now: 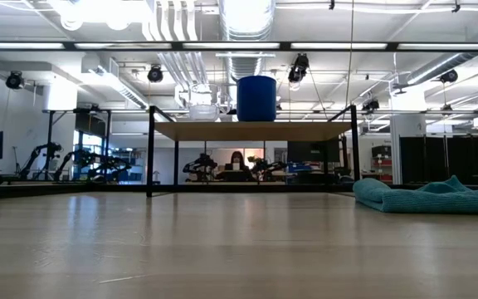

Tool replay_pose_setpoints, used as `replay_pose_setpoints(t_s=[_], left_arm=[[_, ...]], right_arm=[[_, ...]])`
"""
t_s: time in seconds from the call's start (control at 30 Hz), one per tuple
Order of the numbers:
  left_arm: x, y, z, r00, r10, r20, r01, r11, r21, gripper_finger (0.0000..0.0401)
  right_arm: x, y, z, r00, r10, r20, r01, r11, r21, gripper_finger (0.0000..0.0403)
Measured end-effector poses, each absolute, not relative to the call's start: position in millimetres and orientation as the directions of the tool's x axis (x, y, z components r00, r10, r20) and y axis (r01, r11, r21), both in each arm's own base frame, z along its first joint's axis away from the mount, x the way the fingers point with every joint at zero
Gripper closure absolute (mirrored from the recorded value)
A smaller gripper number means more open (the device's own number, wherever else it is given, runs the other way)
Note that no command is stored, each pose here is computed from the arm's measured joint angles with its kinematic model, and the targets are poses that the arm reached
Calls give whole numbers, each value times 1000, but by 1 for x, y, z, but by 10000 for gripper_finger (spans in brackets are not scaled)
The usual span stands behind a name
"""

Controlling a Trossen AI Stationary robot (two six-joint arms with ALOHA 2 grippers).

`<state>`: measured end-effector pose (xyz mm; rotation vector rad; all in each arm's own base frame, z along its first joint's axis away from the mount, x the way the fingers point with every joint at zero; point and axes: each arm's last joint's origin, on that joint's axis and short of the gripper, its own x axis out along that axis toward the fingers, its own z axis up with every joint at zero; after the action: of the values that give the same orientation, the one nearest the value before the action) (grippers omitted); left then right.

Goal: Stack small to large cups/mugs on shelf
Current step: Put the light blue cup on the shelf

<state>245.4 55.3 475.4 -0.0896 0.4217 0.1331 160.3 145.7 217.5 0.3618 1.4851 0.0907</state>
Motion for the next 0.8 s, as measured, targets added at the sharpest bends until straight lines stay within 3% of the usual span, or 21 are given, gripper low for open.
replay_pose_setpoints(t_s=[0.23, 0.6, 0.8], left_arm=[[245, 55, 475, 904, 110, -413, -147, 987, -59, 292], [245, 56, 475, 903, 116, -413, -150, 987, -50, 292], [245, 56, 475, 903, 117, -414, -150, 987, -49, 292]], right_arm=[[177, 128, 236, 148, 270, -951, 214, 930, 298, 393], [202, 64, 317, 298, -69, -952, 255, 967, 10, 394], [212, 19, 360, 409, -179, -895, 324, 945, -41, 394]])
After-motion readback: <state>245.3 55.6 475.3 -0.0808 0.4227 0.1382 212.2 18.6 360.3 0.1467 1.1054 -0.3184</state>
